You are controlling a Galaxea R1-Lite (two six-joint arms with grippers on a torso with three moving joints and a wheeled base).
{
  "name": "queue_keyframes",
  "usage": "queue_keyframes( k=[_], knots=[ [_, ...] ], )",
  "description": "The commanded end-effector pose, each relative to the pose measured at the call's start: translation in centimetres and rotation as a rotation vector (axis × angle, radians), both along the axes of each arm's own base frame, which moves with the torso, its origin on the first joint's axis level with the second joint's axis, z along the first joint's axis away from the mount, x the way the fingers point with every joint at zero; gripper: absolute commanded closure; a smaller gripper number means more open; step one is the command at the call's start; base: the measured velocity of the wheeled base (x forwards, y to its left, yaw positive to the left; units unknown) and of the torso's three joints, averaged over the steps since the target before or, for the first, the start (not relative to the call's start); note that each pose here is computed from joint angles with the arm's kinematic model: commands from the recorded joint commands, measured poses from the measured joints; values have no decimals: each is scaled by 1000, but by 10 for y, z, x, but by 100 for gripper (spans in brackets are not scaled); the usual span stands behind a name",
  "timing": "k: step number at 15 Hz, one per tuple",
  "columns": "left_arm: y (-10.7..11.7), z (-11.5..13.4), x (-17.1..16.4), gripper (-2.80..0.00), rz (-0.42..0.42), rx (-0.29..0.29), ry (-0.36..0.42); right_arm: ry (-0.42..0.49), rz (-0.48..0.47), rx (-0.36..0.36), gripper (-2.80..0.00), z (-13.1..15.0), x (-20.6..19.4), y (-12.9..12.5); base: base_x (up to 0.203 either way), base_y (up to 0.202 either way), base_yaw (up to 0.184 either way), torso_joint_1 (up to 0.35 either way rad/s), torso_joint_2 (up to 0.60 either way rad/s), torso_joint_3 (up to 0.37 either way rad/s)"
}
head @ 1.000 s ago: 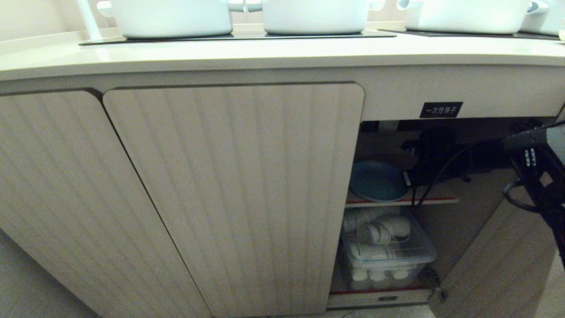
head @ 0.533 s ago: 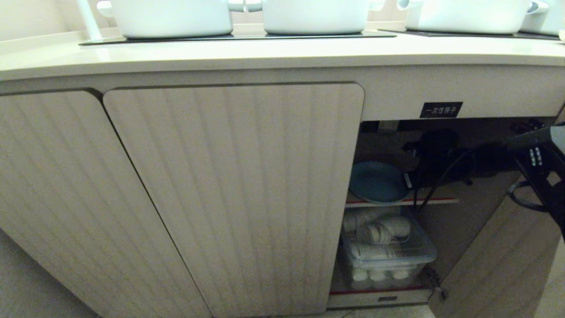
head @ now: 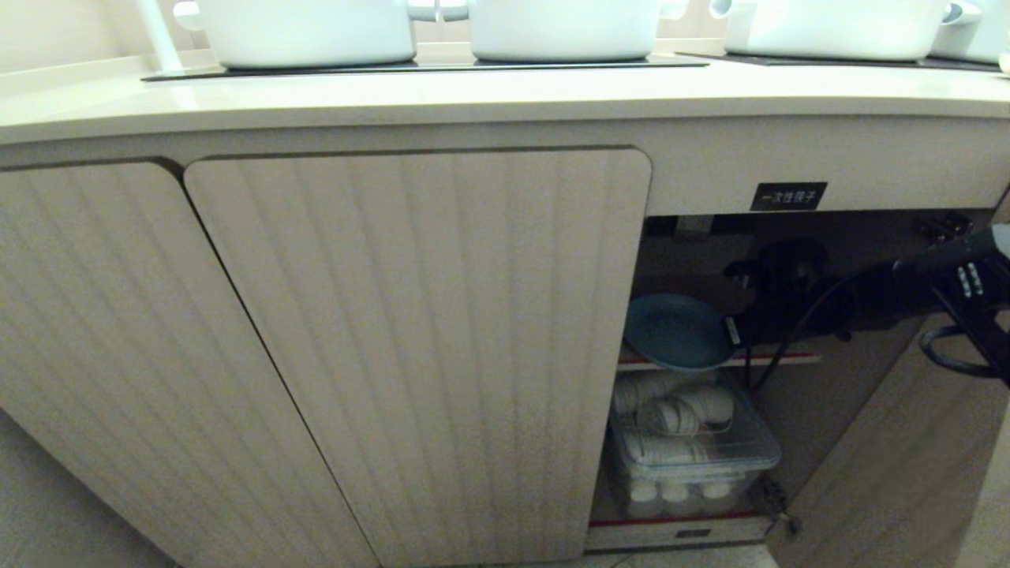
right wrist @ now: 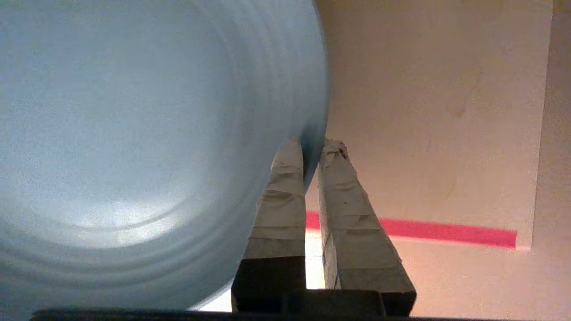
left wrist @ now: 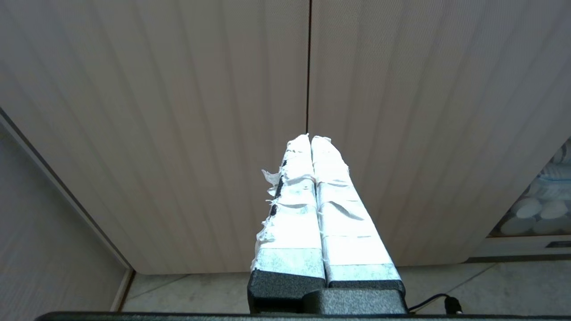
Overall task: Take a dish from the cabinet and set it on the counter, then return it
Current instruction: Take the plate from the cabinet
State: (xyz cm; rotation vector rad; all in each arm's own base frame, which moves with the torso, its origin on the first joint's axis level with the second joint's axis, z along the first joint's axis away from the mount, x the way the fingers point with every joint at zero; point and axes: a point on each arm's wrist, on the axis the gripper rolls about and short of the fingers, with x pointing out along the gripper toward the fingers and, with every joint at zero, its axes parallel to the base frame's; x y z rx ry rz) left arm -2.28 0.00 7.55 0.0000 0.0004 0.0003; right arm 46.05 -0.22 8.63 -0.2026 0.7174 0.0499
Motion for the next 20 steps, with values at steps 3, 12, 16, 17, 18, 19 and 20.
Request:
queue_keyframes(
  k=[3, 12, 16, 17, 18, 19, 20],
  knots=[
    [0, 0, 0, 0, 0, 0, 0, -6, 3, 1, 0, 5, -9, 1, 0, 0, 0, 0, 0, 0],
    [0, 0, 0, 0, 0, 0, 0, -5, 3, 4, 0, 9, -26, 1, 0, 0, 0, 0, 0, 0],
    [0, 0, 0, 0, 0, 0, 0, -15, -23, 36, 0, 11, -38, 1, 0, 0, 0, 0, 0, 0],
    [0, 0, 0, 0, 0, 0, 0, -18, -33, 49, 0, 14, -39, 1, 0, 0, 0, 0, 0, 0],
    [0, 0, 0, 0, 1, 0, 0, -15, -34, 49, 0, 14, -42, 1, 0, 0, 0, 0, 0, 0],
    [0, 0, 0, 0, 1, 0, 0, -15, -37, 52, 0, 15, -44, 1, 0, 0, 0, 0, 0, 0],
    [0, 0, 0, 0, 0, 0, 0, -11, -49, 66, 0, 16, -46, 1, 0, 0, 0, 0, 0, 0]
  ],
)
